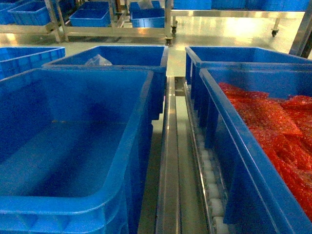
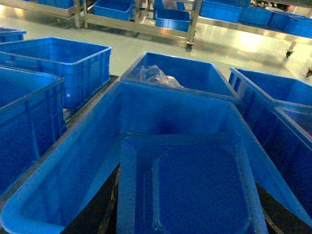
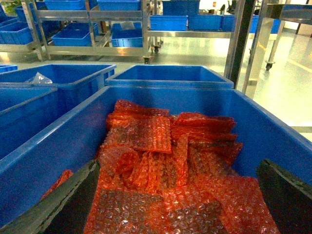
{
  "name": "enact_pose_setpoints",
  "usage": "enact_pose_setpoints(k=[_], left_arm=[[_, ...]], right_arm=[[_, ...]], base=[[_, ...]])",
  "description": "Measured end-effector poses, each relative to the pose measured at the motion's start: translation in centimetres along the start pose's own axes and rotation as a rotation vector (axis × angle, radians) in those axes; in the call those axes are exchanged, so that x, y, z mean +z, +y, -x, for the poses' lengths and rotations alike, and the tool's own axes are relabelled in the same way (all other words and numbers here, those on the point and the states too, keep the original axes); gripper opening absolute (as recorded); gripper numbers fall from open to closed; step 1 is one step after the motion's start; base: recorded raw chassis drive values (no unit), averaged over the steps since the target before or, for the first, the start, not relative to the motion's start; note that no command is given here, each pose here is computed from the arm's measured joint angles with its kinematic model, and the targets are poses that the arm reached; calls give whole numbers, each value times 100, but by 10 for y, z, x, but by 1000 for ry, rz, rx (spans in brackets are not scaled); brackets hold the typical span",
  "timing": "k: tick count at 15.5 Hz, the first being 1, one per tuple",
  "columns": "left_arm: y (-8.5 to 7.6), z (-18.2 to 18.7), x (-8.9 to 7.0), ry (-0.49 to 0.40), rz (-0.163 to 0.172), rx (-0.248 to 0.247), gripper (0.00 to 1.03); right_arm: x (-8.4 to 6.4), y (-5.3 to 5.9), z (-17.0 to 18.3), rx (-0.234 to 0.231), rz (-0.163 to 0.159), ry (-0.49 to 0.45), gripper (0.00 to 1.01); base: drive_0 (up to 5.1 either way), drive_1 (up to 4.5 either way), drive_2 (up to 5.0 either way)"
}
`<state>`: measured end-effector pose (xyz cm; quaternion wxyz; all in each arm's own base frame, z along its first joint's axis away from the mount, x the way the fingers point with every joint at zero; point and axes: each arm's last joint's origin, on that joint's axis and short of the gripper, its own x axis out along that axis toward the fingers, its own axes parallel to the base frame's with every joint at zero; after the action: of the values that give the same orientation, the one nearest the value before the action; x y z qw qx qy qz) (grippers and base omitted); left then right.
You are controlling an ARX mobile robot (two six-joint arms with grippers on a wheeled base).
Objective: Pick blue part to blue bin on bottom shelf
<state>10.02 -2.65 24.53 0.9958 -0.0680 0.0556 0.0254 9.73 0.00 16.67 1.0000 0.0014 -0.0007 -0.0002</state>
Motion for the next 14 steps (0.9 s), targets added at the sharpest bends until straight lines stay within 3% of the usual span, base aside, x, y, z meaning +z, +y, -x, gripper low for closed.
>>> enact_pose_setpoints(k=[9, 10, 11, 12, 14], left_arm=[[0, 0, 0, 0, 0, 0, 43], [0, 0, 0, -6, -9, 6, 43], [-3, -3, 3, -33, -59, 28, 43], [-8, -13, 3, -14, -103, -5, 43], [-14, -33, 1, 42, -111, -72, 43]], right_arm=[[0, 0, 0, 0, 0, 0, 98], [0, 0, 0, 0, 0, 0, 98], [0, 0, 0, 0, 0, 0, 98], [0, 0, 0, 0, 0, 0, 98], [0, 0, 0, 0, 0, 0, 98]], base=[[0, 0, 0], [0, 0, 0], [0, 0, 0], [0, 0, 0], [0, 0, 0]])
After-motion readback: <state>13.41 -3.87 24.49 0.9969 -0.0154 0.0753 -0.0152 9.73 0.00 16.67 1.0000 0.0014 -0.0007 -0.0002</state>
